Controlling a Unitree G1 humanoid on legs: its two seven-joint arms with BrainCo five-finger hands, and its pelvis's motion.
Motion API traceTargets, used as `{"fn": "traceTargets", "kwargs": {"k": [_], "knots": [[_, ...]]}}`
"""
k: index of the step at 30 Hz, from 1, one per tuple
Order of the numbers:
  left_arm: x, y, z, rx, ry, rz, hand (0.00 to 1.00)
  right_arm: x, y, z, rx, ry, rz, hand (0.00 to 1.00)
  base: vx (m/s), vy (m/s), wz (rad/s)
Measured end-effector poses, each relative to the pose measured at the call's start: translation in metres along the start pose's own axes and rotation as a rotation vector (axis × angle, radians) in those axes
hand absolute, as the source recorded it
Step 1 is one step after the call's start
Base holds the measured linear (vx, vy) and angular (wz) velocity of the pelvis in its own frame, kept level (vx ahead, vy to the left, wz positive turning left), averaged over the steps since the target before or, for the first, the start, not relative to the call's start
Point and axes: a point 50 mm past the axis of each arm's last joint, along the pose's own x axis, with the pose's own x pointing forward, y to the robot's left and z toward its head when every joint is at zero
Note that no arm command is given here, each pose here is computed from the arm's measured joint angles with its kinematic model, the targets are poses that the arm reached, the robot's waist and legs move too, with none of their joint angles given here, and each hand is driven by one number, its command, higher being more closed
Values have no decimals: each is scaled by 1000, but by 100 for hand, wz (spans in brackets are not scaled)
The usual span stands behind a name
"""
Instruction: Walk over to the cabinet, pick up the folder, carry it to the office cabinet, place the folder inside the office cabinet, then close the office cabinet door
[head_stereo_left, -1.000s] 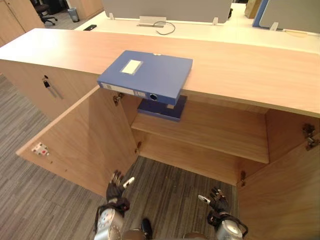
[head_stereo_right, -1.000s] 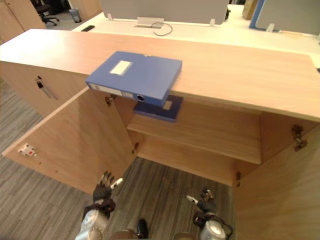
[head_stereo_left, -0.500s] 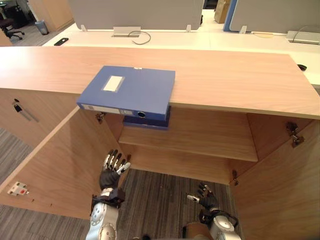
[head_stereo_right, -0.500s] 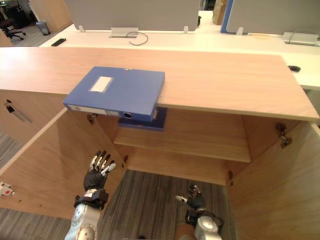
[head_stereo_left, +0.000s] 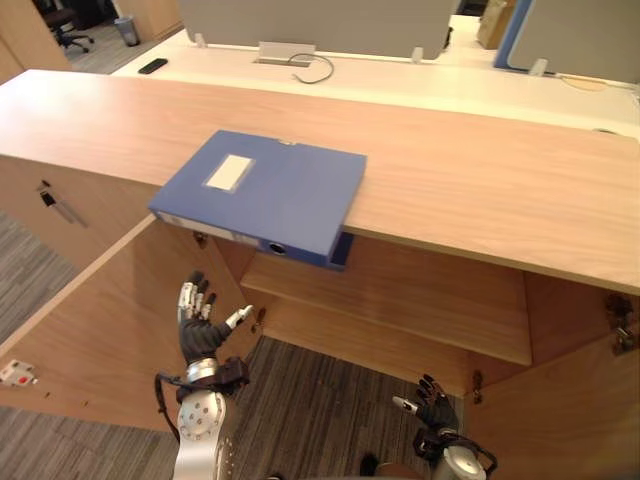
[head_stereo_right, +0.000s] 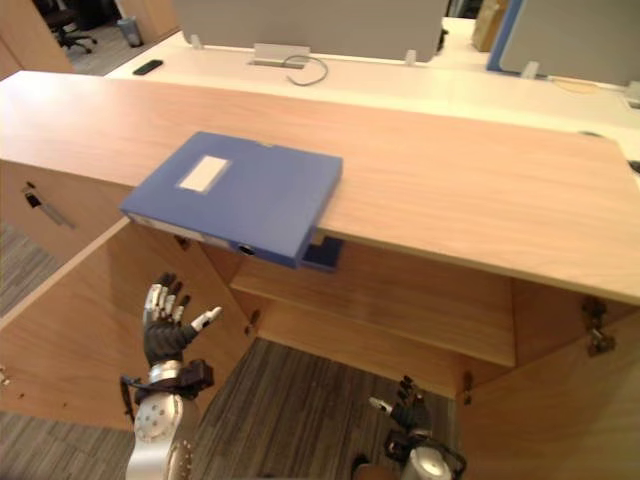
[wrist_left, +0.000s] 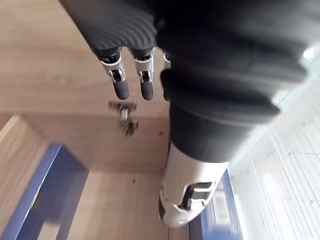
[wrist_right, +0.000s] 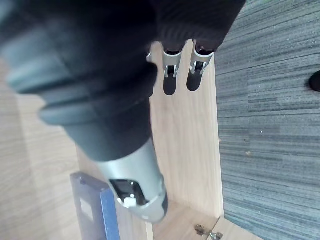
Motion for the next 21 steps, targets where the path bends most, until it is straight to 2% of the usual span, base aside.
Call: {"fn": "traceTargets", "kwargs": {"k": [5, 13, 21], "knots": [[-1, -11, 16, 158, -139, 61, 0, 3, 4, -3, -6, 0, -8, 0, -8, 92, 16], [-1, -16, 25, 177, -201, 81, 0, 3, 3, -18, -35, 68, -25, 0, -81, 29, 5], [-5, -20, 43, 300, -363, 123, 0, 1, 0, -29, -54, 113, -30, 0, -77, 14, 1]]}}
